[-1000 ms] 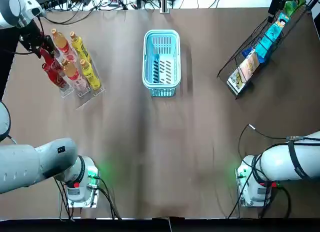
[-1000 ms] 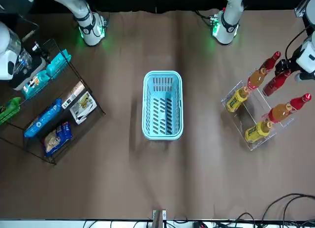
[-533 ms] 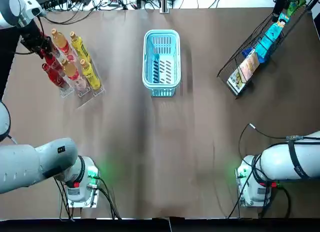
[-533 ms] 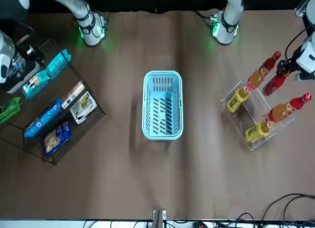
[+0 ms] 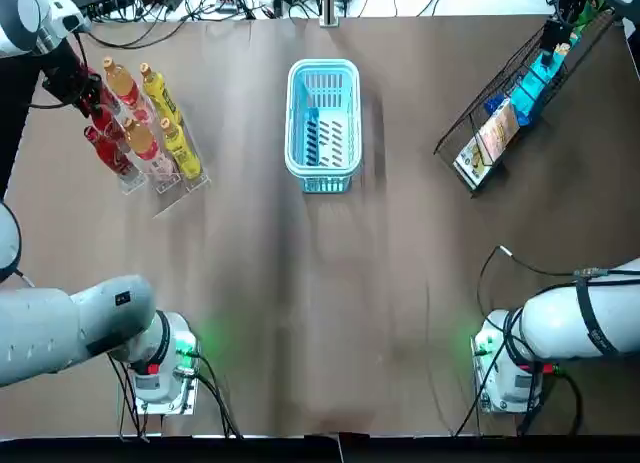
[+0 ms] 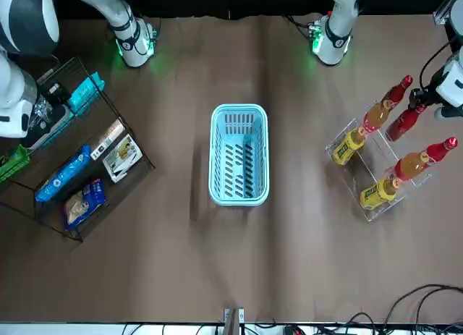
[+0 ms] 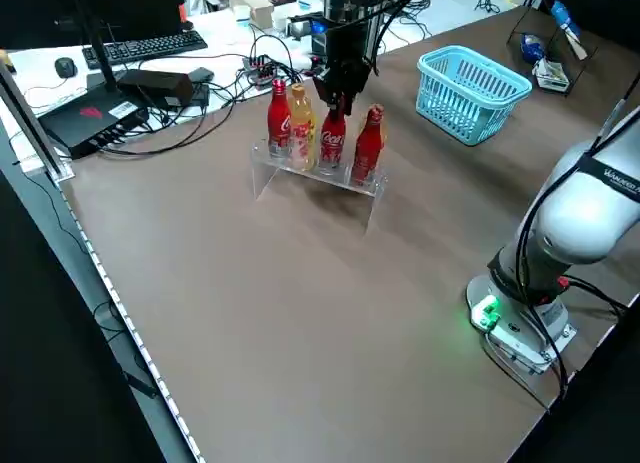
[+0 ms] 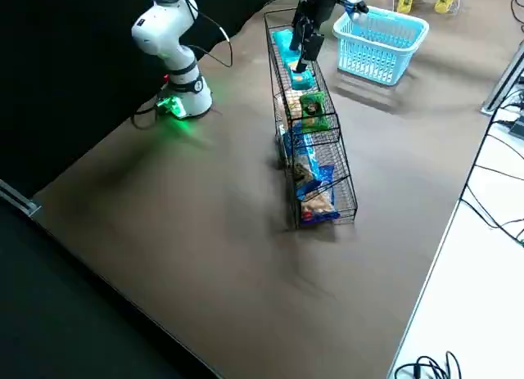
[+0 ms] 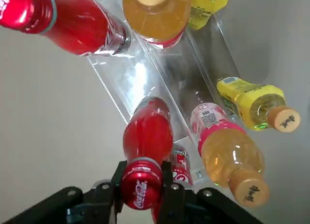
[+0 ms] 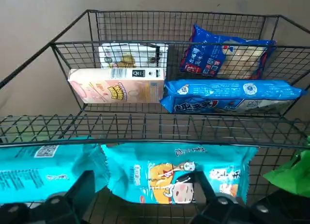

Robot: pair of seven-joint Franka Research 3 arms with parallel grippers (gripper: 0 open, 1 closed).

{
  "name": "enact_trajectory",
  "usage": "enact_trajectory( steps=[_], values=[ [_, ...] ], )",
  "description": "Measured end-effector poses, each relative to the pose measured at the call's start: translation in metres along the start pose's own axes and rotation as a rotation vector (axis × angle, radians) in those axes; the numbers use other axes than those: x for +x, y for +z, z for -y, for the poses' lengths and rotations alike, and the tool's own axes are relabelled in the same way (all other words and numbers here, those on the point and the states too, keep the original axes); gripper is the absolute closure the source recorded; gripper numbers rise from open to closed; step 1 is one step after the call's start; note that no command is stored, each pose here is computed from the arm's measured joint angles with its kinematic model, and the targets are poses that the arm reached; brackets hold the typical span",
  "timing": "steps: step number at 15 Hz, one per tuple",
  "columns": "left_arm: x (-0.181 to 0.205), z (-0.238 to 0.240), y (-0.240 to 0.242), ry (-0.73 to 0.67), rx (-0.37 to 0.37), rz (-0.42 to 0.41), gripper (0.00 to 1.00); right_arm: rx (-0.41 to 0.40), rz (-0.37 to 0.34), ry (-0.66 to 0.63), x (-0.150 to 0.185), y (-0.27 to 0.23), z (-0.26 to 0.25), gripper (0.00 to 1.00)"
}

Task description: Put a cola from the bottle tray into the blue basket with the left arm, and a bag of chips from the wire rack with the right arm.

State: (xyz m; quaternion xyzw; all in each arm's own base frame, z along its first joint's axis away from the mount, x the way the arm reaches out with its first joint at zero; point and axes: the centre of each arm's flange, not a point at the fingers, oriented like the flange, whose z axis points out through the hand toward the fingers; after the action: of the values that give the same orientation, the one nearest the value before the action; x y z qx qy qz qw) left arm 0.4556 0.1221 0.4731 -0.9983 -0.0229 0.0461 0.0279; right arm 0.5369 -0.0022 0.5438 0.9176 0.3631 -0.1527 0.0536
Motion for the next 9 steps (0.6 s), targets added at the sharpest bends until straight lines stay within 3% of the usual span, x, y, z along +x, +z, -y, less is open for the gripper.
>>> enact_trajectory(
  steps=[2, 4, 9],
  values=[
    [0.0, 0.0, 0.0, 0.0, 0.0, 0.0, 0.68, -0.008, -0.002, 0.001, 0.0, 0.0, -0.001, 0.27],
    [0.001, 0.0, -0.003, -0.001, 0.0, 0.0, 0.68, -0.014, 0.003, 0.001, 0.0, 0.0, -0.003, 0.31],
    [0.001, 0.004, -0.065, -0.007, -0.005, 0.042, 0.68, -0.021, 0.009, 0.002, -0.001, 0.001, -0.004, 0.76]
  ],
)
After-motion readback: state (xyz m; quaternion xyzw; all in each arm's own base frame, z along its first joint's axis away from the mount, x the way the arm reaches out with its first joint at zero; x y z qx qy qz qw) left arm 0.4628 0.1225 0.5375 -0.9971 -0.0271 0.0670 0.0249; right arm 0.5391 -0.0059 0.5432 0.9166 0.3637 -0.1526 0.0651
